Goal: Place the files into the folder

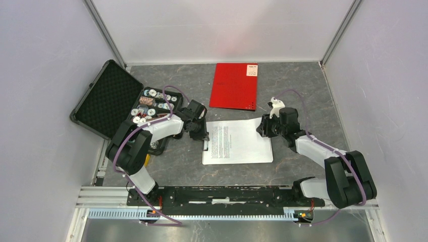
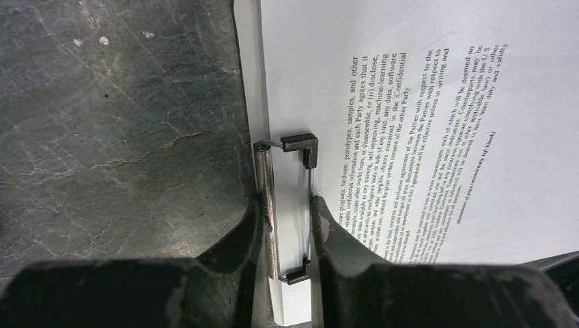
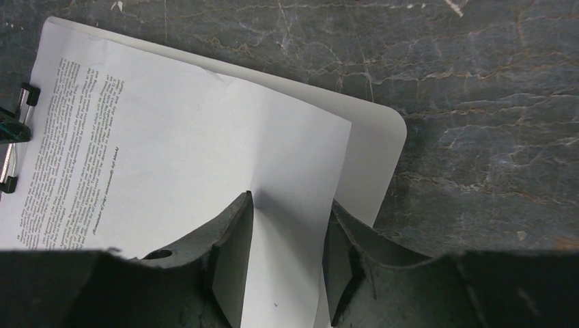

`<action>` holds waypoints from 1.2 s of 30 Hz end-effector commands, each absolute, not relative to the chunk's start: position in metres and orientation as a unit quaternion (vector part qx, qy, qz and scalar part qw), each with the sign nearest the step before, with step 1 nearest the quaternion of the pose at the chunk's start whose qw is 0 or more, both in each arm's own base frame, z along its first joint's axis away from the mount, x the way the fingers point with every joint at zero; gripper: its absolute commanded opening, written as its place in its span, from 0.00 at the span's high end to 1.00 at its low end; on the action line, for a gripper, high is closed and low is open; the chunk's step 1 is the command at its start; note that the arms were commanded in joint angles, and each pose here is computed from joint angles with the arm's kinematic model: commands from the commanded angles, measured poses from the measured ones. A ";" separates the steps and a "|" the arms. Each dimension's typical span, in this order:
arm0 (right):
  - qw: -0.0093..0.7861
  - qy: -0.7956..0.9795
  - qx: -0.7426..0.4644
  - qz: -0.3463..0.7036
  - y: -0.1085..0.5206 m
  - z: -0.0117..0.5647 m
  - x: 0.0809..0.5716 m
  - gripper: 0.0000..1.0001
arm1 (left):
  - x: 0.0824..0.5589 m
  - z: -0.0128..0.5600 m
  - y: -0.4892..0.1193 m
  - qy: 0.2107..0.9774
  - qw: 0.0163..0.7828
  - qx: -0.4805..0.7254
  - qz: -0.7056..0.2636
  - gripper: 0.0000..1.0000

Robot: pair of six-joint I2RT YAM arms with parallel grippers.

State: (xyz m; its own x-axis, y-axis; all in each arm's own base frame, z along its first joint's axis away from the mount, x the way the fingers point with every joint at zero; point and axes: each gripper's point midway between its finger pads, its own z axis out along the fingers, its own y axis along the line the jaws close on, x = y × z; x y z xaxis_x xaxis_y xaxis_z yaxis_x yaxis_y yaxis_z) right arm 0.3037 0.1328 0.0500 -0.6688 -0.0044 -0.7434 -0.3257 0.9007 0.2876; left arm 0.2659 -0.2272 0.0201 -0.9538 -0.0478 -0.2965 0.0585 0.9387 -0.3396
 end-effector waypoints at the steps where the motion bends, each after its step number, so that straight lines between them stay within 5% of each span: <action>1: 0.433 0.879 -0.089 0.179 0.125 0.078 0.320 0.52 | 0.258 -0.003 -0.230 0.975 0.128 0.008 -0.179 0.98; 9: 0.448 0.878 -0.086 0.146 0.116 0.091 0.332 0.51 | 0.256 -0.004 -0.230 0.975 0.127 0.007 -0.181 0.98; 16: 0.438 0.880 -0.095 0.154 0.122 0.088 0.338 0.70 | 0.256 -0.004 -0.230 0.975 0.126 0.008 -0.183 0.98; 32: 0.440 0.882 -0.069 0.151 0.117 0.084 0.333 0.66 | 0.252 -0.010 -0.235 0.974 0.116 -0.006 -0.195 0.98; 36: 0.444 0.882 -0.062 0.144 0.114 0.087 0.334 0.57 | 0.252 -0.011 -0.233 0.975 0.116 -0.007 -0.191 0.98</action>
